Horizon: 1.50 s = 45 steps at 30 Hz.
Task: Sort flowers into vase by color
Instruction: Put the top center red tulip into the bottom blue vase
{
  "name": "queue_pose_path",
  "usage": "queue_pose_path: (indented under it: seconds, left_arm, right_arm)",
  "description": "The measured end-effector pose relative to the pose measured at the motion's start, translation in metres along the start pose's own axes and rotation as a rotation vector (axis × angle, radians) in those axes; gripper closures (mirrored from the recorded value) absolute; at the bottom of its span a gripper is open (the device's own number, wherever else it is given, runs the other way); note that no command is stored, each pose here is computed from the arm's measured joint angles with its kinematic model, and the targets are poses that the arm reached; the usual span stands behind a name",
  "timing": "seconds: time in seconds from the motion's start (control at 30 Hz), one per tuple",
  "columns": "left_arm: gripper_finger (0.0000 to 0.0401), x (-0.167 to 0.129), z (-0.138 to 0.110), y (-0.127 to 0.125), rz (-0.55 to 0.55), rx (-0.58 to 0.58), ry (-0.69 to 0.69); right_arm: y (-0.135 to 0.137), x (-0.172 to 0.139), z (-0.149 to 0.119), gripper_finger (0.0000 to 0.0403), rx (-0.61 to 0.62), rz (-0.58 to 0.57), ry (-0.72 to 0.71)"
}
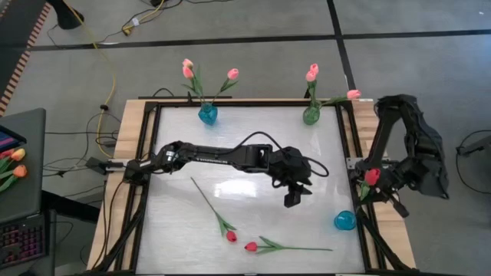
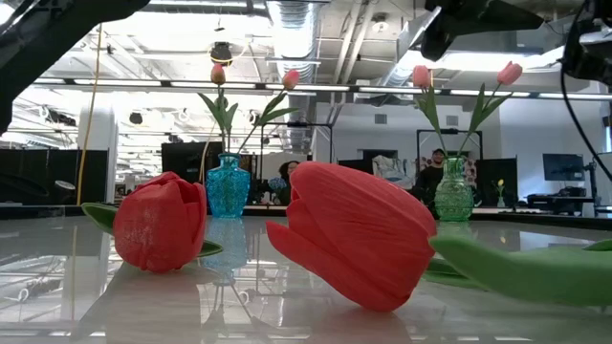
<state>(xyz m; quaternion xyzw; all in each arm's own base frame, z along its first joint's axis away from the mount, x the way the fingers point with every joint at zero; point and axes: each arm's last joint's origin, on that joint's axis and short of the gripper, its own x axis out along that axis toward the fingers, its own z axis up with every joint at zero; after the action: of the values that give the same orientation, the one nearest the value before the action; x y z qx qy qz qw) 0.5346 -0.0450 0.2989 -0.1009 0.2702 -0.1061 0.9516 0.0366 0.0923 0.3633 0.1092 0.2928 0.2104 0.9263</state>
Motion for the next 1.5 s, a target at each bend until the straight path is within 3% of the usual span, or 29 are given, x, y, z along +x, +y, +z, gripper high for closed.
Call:
queue_pose_path:
  seconds: [0.23,1.2,1.5]
  left_arm:
    - [0.0266,-0.001,0.005,0.003,-0.004,-0.005,-0.044]
    - [0.0266,-0.001,0.006,0.005,-0.007,-0.014,-0.047]
    - [0.0266,-0.001,0.006,0.005,-0.007,-0.015,-0.047]
  right_arm:
    - [0.0,0.002,-0.016,0.0375,0.031,-0.122,0.039]
    - [0.026,0.034,-0.04,0.0369,-0.024,-0.284,0.084]
    - [0.031,0.039,-0.044,0.0357,-0.029,-0.281,0.137]
